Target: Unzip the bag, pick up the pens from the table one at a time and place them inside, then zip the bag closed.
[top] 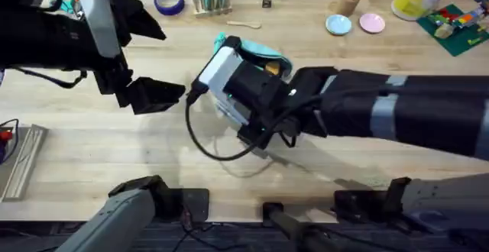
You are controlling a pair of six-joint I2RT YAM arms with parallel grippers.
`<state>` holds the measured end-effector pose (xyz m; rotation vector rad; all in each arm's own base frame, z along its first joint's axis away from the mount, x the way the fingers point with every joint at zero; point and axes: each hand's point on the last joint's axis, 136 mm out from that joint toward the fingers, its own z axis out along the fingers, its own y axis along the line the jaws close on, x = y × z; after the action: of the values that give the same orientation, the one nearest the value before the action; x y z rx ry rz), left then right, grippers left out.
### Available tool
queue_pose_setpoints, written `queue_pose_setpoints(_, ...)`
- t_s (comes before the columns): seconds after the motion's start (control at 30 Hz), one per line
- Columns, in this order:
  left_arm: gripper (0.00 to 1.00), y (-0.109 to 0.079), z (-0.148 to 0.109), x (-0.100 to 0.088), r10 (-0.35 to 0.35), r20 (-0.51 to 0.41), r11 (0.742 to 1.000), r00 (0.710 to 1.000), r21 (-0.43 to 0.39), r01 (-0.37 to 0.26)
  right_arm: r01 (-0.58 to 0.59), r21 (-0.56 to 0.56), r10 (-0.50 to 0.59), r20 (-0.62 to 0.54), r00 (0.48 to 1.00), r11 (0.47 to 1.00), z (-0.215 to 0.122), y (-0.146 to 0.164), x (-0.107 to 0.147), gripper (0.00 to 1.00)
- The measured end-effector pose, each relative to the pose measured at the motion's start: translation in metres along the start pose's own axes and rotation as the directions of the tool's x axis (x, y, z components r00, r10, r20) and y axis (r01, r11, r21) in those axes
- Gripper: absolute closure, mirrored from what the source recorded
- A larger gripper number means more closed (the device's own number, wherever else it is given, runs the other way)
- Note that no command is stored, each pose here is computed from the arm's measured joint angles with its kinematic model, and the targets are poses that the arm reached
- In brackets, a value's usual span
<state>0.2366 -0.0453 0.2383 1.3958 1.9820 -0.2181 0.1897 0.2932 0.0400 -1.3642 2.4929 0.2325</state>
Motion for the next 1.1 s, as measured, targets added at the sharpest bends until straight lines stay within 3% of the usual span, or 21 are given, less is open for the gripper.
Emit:
queue_pose_setpoints(0.17, 0.008, 0.0, 0.0, 0.0, -0.001, 0.0, 1.0, 1.0, 0.001, 0.001, -0.031, 0.036, 0.03, 0.022, 0.999, 0.999, -0.013, -0.022, 0.002, 0.967)
queue_pose_setpoints(0.37, 0.008, 0.0, 0.0, 0.0, -0.001, 0.0, 1.0, 1.0, 0.001, 0.001, -0.067, 0.077, 0.054, 0.163, 0.985, 0.995, -0.057, -0.049, -0.015, 0.967)
queue_pose_setpoints(0.4, 0.008, 0.0, 0.0, 0.0, -0.001, 0.0, 1.0, 1.0, 0.001, 0.001, -0.055, 0.106, 0.03, 0.227, 0.974, 0.993, -0.077, -0.061, -0.022, 0.967)
queue_pose_setpoints(0.53, 0.007, 0.0, 0.0, 0.0, -0.001, 0.0, 1.0, 1.0, 0.001, 0.001, -0.041, 0.153, -0.008, 0.308, 0.951, 0.987, -0.099, -0.079, -0.033, 0.967)
queue_pose_setpoints(0.77, 0.007, 0.0, 0.0, 0.0, -0.001, 0.0, 1.0, 1.0, 0.001, 0.001, -0.064, 0.208, -0.011, 0.34, 0.94, 0.976, -0.116, -0.108, -0.03, 0.967)
queue_pose_setpoints(1.1, 0.007, 0.0, 0.0, 0.0, -0.001, 0.0, 1.0, 1.0, 0.001, 0.001, 0.24, 0.279, -0.32, 0.29, 0.902, 0.93, -0.122, -0.106, -0.031, 0.967)
